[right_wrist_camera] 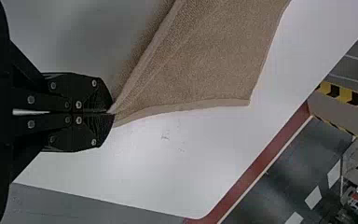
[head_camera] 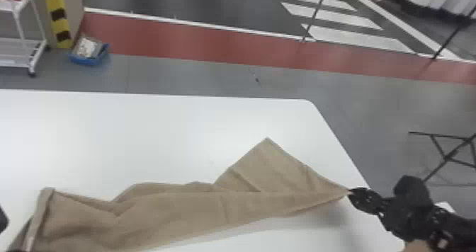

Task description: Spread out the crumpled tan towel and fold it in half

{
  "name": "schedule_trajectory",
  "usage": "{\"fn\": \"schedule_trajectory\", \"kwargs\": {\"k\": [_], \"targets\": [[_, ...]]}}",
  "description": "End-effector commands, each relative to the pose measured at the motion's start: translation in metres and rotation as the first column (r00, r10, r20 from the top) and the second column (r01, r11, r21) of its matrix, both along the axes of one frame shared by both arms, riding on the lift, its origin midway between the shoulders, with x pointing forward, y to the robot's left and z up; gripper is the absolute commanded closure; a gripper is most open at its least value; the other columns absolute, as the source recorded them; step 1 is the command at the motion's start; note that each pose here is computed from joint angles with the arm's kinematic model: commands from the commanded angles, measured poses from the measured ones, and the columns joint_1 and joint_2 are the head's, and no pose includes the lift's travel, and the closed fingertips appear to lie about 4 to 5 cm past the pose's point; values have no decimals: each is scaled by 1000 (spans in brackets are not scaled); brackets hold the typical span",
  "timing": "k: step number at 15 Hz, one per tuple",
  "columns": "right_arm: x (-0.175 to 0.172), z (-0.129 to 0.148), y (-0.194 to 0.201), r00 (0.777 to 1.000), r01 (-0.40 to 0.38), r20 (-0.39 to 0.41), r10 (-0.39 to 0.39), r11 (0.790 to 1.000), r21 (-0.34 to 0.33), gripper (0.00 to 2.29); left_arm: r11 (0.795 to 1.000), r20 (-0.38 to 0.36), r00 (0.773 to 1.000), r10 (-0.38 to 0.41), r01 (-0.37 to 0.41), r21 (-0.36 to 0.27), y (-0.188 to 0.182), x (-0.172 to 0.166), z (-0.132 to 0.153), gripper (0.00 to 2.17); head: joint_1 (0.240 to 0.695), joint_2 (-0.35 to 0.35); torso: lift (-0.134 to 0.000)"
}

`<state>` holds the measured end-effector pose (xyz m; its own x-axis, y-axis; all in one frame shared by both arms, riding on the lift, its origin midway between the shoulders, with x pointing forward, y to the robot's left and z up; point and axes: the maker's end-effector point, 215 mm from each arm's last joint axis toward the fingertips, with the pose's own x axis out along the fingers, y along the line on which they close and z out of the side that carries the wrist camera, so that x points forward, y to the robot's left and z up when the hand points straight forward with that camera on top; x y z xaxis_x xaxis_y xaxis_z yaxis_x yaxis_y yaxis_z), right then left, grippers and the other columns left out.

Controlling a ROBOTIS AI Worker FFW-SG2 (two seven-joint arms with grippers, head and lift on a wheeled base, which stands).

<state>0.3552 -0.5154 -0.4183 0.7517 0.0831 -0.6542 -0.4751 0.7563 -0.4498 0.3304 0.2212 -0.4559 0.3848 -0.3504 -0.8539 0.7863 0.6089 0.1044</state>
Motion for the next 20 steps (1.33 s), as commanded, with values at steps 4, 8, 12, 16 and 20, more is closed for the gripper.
{"fn": "schedule_trajectory", "kwargs": {"k": [4,8,12,16,20], "targets": [[4,55,7,996,-33,82,27,997,74,1575,993,114,991,65,-53,-106,1,16,81,1295,695,-350,-124],[25,107,16,982,-43,187,10,984,173,1575,967,204,965,162,-113,-229,-1,48,141,1295,695,-350,-124],[85,127,44,965,-4,251,-70,959,282,1578,914,254,917,308,-211,-348,-5,117,182,1295,695,-350,-124],[164,137,60,953,134,208,-221,922,364,1578,862,215,888,407,-294,-414,-7,220,201,1295,695,-288,-124],[241,153,54,926,262,173,-336,900,347,1578,864,245,872,423,-307,-399,-11,336,240,1295,607,-235,-124]]}}
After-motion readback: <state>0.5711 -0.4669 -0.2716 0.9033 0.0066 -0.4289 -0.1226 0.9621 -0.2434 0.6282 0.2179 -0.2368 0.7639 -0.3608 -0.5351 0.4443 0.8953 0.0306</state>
